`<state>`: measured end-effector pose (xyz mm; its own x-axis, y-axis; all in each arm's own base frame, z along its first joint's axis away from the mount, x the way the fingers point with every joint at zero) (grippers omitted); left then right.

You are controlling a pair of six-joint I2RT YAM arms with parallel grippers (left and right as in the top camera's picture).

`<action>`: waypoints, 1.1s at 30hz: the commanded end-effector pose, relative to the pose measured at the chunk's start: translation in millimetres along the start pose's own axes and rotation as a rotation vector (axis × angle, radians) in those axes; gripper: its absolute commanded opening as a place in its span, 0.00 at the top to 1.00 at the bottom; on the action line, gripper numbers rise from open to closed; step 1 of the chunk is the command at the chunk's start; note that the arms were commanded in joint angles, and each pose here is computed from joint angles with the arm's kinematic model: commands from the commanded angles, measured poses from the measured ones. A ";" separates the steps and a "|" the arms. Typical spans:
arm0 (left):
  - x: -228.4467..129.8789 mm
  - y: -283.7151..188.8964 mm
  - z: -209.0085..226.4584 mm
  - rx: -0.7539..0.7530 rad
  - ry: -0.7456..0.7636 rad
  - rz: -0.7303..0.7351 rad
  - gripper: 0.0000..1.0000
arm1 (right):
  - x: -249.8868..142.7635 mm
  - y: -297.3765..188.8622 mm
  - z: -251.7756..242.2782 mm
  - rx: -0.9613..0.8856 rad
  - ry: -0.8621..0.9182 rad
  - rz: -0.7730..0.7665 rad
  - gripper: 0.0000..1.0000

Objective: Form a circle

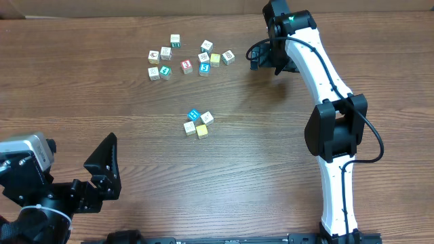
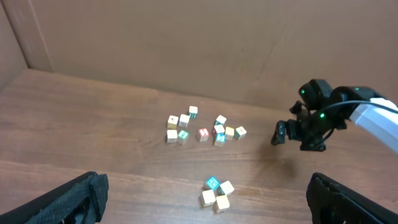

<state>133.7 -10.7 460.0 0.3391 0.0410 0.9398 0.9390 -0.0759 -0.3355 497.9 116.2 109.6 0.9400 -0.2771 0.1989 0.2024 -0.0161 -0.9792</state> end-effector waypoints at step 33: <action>-65.1 14.7 17.3 0.075 0.070 -0.833 0.01 | 8.3 -22.6 -0.4 0.021 0.008 -0.052 0.00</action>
<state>117.1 2.1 405.2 -0.4537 -0.0204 0.8909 0.8907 0.0206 0.4541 497.9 116.2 109.7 0.9401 -0.2767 0.1991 0.2025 -0.0165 -0.9791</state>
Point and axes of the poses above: each gripper's point midway between its finger pads, its own y axis out along the fingers, its own z axis along the line the jaws close on, x = y × z, the point moved 3 cm from there along -y, back along the fingers, and after that the axes turned 11 degrees about y, right-handed, at the moved point
